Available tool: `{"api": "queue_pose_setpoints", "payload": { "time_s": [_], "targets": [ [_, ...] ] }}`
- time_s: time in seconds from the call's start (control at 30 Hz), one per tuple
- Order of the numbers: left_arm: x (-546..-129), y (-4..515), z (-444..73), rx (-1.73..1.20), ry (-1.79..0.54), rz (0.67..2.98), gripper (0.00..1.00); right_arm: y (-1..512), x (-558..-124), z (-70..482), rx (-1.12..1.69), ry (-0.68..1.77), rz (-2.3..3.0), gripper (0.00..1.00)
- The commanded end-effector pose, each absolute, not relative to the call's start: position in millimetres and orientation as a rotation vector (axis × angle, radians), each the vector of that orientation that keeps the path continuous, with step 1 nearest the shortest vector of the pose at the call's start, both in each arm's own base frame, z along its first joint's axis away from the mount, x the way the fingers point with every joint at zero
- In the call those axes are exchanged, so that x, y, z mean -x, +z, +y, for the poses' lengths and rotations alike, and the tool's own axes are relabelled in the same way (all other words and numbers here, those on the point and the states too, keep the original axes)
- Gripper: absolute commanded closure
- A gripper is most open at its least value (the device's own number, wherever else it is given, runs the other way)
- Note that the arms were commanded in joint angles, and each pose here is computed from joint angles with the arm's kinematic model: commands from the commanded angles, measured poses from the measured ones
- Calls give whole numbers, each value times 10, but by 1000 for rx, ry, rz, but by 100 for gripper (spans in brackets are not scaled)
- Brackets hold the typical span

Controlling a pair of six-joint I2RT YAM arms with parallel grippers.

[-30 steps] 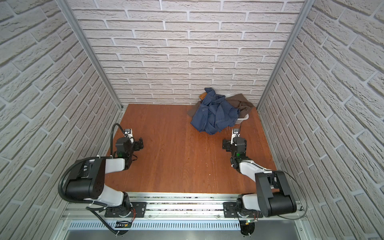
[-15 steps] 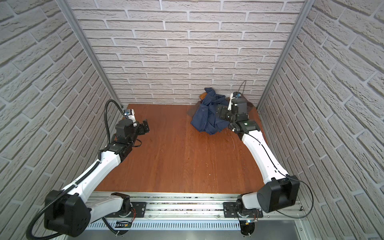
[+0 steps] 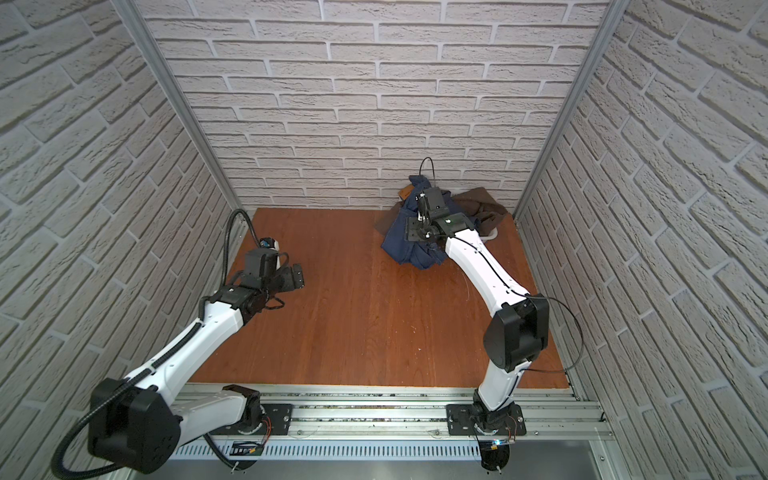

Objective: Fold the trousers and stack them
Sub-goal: 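Reach the right gripper to the blue jeans on the basket and grasp them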

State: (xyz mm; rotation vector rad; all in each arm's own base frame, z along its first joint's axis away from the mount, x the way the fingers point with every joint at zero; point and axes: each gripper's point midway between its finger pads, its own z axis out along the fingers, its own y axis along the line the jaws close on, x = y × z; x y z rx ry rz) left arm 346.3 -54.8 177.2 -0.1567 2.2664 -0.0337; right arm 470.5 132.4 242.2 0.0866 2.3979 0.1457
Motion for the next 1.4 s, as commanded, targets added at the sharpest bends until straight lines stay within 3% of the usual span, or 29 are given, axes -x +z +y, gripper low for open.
{"api": "queue_pose_setpoints", "payload": {
  "time_s": [0.0, 0.13, 0.23, 0.27, 0.43, 0.67, 0.73, 0.77, 0.8, 0.83, 0.9, 1.17, 1.27, 1.37],
  "targets": [
    [-3386, 1782, -552, 158, -47, 2269, 2, 2420, -4823, 1345, -38, 100, 2409, 29],
    [-3389, 1818, -551, 157, -48, 2263, 2, 2353, -4970, 1411, -23, 109, 2421, 20],
    [-3399, 1829, -559, 149, -47, 2265, 2, 2284, -5064, 1406, -41, 90, 2430, 24],
    [-3408, 1847, -561, 148, -47, 2262, 2, 2180, -5110, 1388, -52, 71, 2450, 31],
    [-3437, 1876, -616, 142, -79, 2260, 2, 2336, -5291, 1251, -98, 42, 2389, 93],
    [-3477, 1923, -711, 130, -107, 2250, 2, 2903, -5467, 791, -199, 40, 2272, 95],
    [-3486, 1919, -734, 126, -105, 2249, 2, 2911, -5503, 684, -221, 47, 2266, 91],
    [-3491, 1917, -741, 126, -105, 2248, 2, 2890, -5520, 655, -229, 66, 2270, 84],
    [-3495, 1914, -752, 124, -106, 2250, 2, 2845, -5538, 642, -234, 85, 2280, 71],
    [-3501, 1907, -758, 123, -105, 2251, 2, 2785, -5560, 634, -239, 111, 2295, 53],
    [-3508, 1901, -768, 121, -103, 2254, 2, 2627, -5595, 645, -243, 173, 2334, 38],
    [-3513, 1919, -804, 105, -95, 2257, 2, 2093, -5746, 746, -274, 468, 2433, 15],
    [-3509, 1933, -808, 103, -92, 2256, 2, 2014, -5773, 811, -264, 534, 2439, 0],
    [-3510, 1946, -810, 102, -89, 2254, 2, 1896, -5774, 825, -264, 544, 2465, 0]
  ]
}}
